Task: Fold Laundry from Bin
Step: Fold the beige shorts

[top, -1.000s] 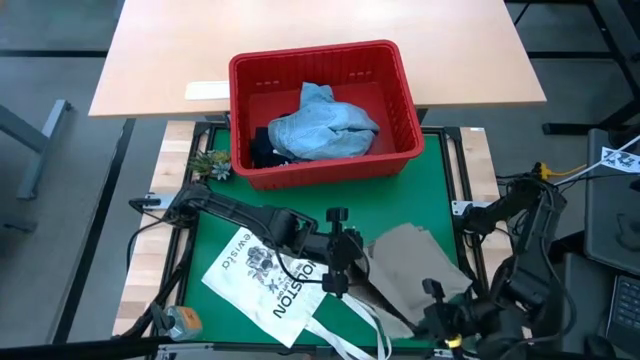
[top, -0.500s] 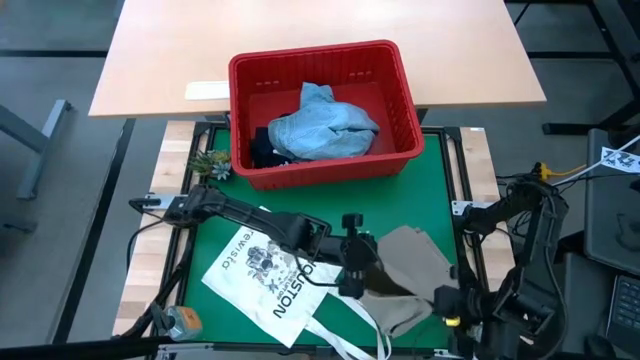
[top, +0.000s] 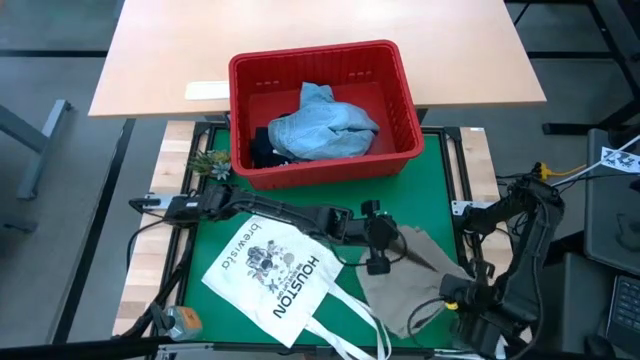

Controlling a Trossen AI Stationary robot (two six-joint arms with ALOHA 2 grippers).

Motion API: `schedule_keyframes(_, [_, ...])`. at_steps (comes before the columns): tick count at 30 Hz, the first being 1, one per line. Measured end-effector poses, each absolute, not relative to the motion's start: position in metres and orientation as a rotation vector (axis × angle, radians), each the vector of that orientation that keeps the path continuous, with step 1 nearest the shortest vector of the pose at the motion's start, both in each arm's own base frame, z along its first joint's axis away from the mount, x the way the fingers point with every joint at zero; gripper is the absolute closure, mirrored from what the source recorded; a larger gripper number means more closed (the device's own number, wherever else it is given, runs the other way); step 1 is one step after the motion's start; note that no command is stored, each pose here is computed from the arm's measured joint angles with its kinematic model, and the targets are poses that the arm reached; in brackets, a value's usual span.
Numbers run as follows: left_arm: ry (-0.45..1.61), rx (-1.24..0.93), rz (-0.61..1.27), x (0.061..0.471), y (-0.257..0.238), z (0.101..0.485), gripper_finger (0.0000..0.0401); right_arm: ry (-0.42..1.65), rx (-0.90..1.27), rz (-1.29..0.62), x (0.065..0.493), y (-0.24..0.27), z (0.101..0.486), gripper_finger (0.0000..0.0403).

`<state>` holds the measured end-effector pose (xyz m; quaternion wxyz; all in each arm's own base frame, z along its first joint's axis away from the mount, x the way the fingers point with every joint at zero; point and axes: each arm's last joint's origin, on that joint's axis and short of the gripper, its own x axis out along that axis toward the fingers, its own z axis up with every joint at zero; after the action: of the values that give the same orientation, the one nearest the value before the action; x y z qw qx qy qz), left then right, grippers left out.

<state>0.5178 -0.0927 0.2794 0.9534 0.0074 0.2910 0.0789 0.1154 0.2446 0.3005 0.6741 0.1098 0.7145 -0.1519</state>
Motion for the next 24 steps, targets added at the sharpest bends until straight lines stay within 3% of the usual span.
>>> schedule_keyframes(15, [0.563, -0.038, 0.209, 0.556, -0.044, 0.216, 0.0400, 1.771, 0.054, -0.567, 0.101, 0.221, 0.246, 0.0400])
schedule_keyframes(24, [0.555, -0.051, 0.239, 0.558, -0.024, 0.215, 0.0388, 1.781, 0.015, -0.607, 0.098, 0.215, 0.235, 0.0400])
